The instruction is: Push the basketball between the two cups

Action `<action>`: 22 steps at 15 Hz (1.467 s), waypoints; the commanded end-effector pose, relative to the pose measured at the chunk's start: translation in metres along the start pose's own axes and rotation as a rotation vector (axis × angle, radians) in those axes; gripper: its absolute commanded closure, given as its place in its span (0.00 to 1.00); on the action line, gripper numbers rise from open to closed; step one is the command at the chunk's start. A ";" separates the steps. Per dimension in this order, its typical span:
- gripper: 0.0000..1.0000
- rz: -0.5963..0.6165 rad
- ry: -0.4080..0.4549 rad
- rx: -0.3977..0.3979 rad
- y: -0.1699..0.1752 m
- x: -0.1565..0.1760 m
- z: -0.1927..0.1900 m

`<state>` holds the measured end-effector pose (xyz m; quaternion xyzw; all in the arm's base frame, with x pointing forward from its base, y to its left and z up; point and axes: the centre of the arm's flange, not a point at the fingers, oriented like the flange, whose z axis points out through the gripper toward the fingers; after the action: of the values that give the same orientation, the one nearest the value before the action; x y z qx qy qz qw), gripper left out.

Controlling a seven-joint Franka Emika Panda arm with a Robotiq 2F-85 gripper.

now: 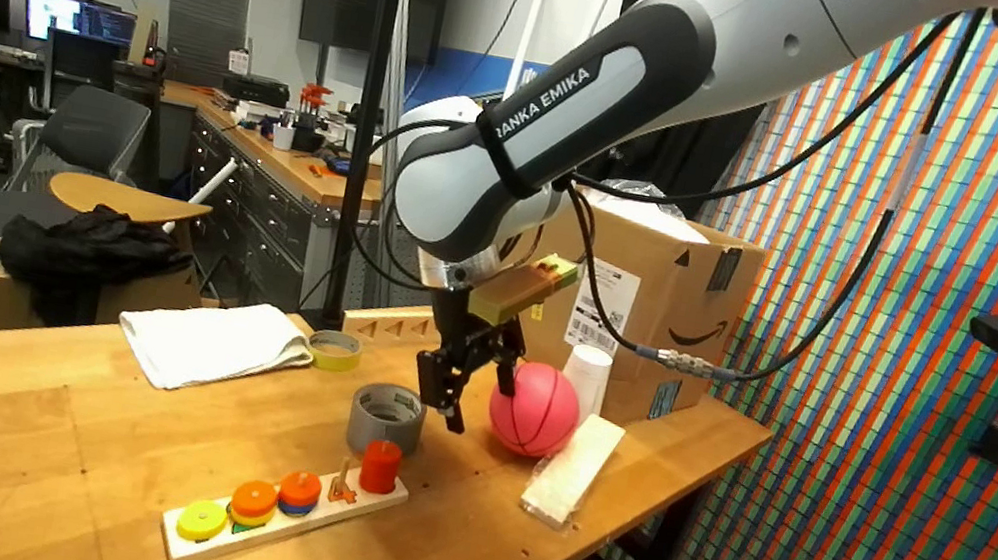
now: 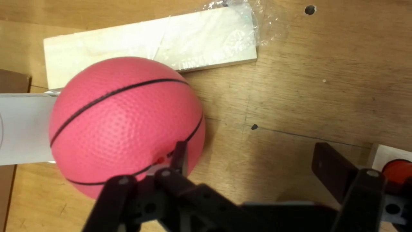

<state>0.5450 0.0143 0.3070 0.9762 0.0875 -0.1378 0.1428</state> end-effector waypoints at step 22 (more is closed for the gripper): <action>0.00 -0.014 0.006 0.039 0.002 0.037 0.006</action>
<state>0.5828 0.0194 0.2902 0.9772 0.0943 -0.1361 0.1328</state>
